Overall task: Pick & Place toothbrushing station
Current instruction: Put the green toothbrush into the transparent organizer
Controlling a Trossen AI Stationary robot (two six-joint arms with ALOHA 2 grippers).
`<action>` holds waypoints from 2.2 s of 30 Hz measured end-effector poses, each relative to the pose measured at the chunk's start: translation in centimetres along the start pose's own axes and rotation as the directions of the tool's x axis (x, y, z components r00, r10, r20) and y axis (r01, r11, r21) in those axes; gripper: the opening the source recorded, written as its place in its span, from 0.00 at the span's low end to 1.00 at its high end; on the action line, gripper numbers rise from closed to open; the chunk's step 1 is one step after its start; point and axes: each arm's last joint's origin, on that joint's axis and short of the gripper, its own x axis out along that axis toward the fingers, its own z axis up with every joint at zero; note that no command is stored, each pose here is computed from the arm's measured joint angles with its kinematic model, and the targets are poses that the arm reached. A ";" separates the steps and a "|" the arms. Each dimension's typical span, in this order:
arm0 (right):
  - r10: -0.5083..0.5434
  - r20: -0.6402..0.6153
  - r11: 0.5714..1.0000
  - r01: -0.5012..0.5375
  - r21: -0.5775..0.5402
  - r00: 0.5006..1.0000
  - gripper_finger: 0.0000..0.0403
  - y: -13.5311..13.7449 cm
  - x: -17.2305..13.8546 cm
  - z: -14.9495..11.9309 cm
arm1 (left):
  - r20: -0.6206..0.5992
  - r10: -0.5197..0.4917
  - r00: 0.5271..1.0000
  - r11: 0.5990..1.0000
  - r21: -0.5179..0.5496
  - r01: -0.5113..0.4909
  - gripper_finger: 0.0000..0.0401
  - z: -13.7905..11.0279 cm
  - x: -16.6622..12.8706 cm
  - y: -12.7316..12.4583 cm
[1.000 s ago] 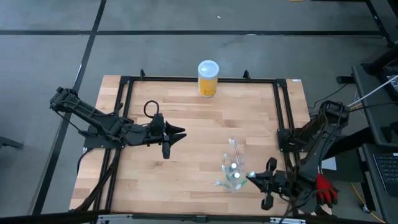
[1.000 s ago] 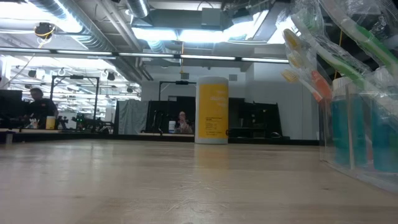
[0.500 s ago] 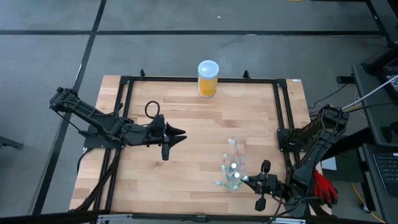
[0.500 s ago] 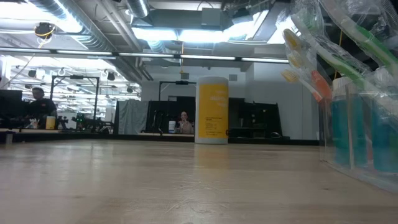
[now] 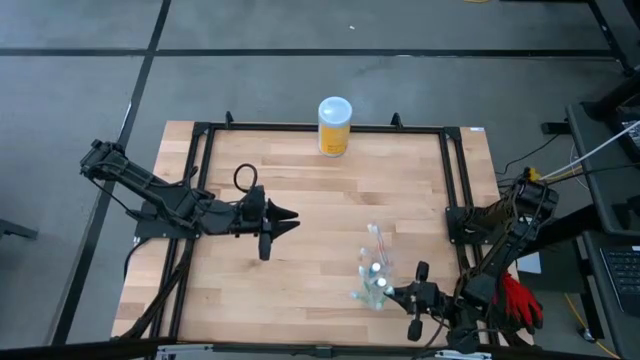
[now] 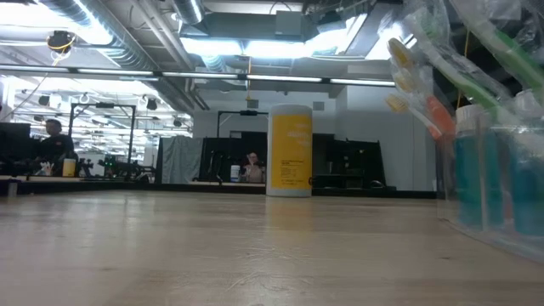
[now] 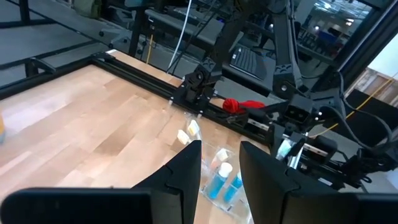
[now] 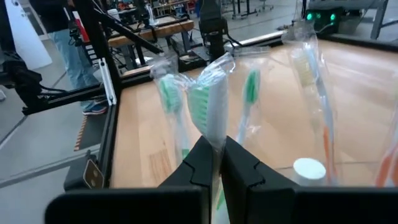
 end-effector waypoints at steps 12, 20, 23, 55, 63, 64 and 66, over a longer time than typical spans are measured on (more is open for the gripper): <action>0.006 -0.030 0.999 -0.004 0.054 1.000 0.07 -0.1 0.9 0.2 | 0.000 0.001 1.000 1.000 0.025 -0.001 0.26 0.0 0.0 0.0; -0.010 0.022 0.984 0.006 0.179 1.000 0.08 0.3 0.9 0.7 | -0.004 -0.005 1.000 0.999 0.033 0.005 0.26 0.0 0.0 0.0; 0.008 0.011 0.980 -0.010 0.201 1.000 0.08 0.4 0.9 0.7 | -0.004 -0.005 1.000 0.999 0.033 0.005 0.26 0.0 0.0 0.0; 0.044 -0.051 0.990 -0.037 0.134 0.998 0.47 0.2 1.6 1.3 | -0.014 0.000 1.000 0.999 0.039 0.000 0.26 -0.1 0.0 0.1; 0.107 -0.108 0.980 -0.086 0.181 0.988 0.54 0.2 2.1 2.2 | -0.027 0.009 1.000 0.999 0.050 -0.007 0.26 -0.3 0.0 0.1; 0.120 -0.122 0.978 -0.096 0.186 0.985 0.54 0.2 2.3 2.3 | -0.030 0.010 0.999 0.999 0.052 -0.009 0.26 -0.3 0.0 0.2; 0.138 -0.143 0.976 -0.109 0.191 0.980 0.55 0.2 2.5 2.3 | -0.031 0.011 0.999 0.999 0.053 -0.009 0.26 -0.3 0.0 0.2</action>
